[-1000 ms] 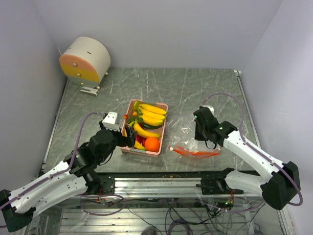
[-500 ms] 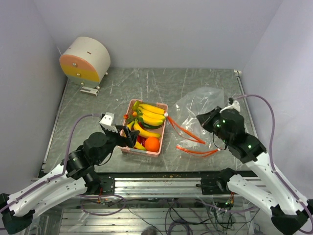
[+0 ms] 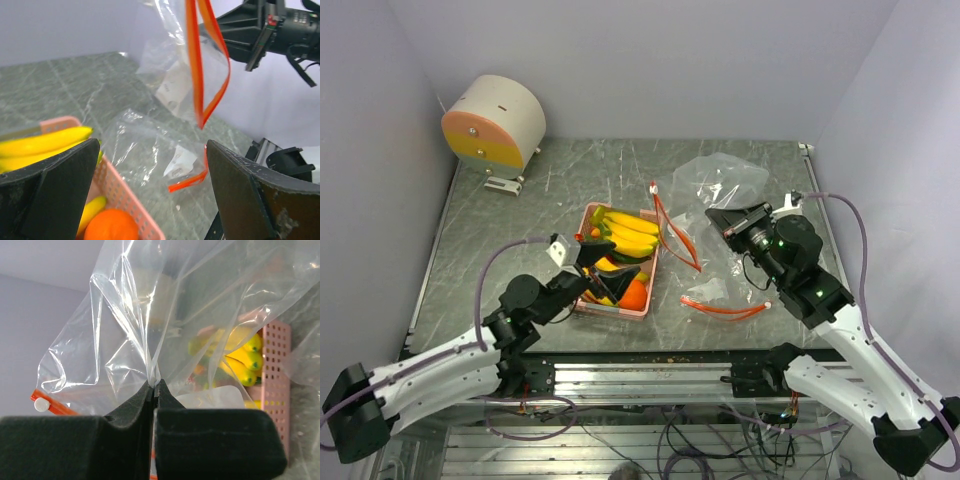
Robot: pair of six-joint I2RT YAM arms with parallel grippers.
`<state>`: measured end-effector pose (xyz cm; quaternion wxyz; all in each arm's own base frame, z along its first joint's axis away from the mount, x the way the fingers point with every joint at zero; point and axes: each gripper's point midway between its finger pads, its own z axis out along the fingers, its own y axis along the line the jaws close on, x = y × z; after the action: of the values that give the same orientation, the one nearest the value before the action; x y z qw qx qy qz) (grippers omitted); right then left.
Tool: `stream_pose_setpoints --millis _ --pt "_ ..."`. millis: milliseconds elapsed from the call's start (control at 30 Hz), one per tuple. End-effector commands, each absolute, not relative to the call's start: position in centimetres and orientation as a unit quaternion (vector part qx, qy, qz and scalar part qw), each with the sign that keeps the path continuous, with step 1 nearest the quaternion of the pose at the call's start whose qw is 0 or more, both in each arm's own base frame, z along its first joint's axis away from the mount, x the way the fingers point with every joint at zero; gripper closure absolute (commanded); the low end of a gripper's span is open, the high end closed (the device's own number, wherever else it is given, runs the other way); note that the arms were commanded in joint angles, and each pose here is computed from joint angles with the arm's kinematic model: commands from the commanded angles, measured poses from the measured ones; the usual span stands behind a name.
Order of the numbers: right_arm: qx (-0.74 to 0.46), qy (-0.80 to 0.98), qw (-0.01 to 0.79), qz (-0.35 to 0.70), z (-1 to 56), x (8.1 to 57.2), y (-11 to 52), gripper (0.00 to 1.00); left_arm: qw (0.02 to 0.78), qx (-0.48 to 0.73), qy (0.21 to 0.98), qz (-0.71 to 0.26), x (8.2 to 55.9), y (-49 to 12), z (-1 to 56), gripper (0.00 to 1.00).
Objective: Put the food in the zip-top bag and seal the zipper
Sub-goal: Open the zipper of the food storage bag.
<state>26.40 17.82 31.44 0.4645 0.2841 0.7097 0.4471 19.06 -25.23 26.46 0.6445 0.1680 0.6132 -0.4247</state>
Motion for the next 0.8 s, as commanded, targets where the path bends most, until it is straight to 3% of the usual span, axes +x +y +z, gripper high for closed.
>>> stream_pose_setpoints --millis 0,400,767 --pt "0.290 0.678 0.460 0.495 33.4 26.9 18.8 1.00 0.678 0.196 0.499 -0.503 17.3 -27.5 32.2 0.01" --pt "0.270 0.684 0.434 0.520 32.4 27.0 20.6 1.00 0.680 0.150 0.467 -0.544 18.2 -28.5 33.2 0.03" --pt "0.256 0.687 0.413 0.541 31.4 26.6 21.8 1.00 0.668 0.141 0.497 -0.536 19.9 -30.1 32.7 0.09"
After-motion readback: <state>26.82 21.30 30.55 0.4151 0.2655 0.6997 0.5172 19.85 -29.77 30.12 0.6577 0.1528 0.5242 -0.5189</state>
